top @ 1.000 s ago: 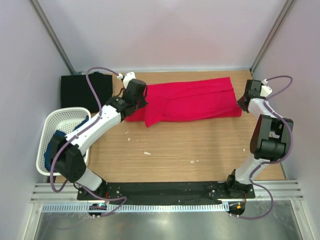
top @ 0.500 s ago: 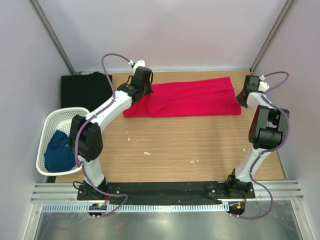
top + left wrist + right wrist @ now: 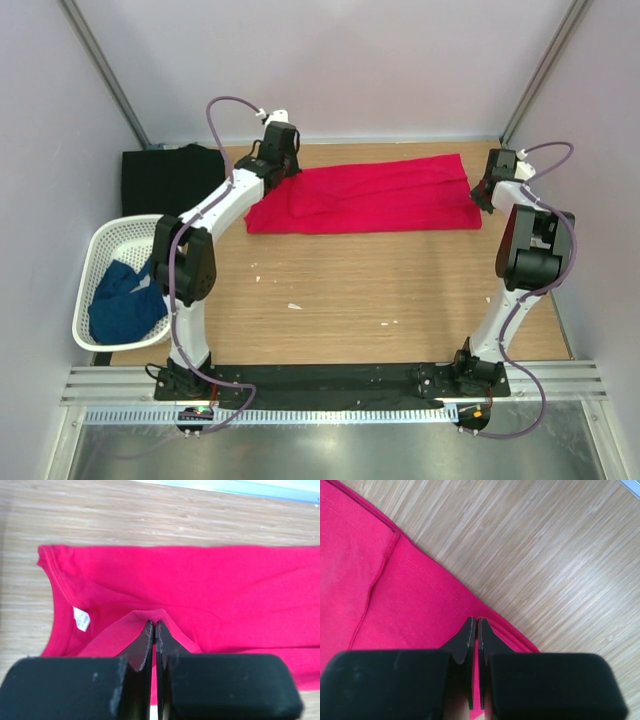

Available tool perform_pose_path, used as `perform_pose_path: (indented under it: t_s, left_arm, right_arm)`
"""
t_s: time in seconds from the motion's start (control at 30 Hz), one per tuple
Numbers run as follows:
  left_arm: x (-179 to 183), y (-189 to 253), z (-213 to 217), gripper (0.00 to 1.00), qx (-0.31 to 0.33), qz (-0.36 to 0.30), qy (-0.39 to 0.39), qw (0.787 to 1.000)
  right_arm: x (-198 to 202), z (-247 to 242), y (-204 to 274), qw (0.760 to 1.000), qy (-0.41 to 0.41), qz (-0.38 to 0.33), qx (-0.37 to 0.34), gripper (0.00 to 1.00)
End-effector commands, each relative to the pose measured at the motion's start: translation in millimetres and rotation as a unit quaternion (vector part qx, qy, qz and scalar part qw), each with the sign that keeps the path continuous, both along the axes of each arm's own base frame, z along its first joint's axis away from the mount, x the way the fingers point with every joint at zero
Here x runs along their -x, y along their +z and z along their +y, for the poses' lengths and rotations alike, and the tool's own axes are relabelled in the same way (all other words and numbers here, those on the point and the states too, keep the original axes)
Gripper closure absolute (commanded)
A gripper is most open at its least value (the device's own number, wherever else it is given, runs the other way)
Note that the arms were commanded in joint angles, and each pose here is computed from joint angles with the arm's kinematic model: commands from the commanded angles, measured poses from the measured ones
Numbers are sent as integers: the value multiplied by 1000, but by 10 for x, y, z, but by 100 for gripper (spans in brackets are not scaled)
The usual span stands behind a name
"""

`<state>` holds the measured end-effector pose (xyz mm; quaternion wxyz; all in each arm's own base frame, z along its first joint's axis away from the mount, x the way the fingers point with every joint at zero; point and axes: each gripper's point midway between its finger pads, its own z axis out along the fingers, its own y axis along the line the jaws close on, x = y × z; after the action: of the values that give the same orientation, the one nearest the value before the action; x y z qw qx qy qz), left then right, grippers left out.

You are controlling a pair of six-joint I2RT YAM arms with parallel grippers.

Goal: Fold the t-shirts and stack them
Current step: Fold the tshirt

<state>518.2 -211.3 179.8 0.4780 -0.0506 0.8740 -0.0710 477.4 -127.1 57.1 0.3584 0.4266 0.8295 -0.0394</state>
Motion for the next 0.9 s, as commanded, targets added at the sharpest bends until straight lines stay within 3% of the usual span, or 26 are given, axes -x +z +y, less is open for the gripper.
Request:
perform_pose_path:
  t_s: [0.0, 0.3, 0.87]
  left_arm:
    - [-232, 286, -2, 100, 11, -46, -10, 999]
    - [-409, 168, -91, 100, 11, -44, -18, 999]
    - [-431, 411, 380, 100, 24, -68, 47, 996]
  right_arm:
    - [-190, -76, 162, 999, -6, -33, 9, 99]
    - [-210, -98, 112, 999, -8, -28, 13, 99]
    - [-327, -102, 467, 998, 6, -65, 21, 99]
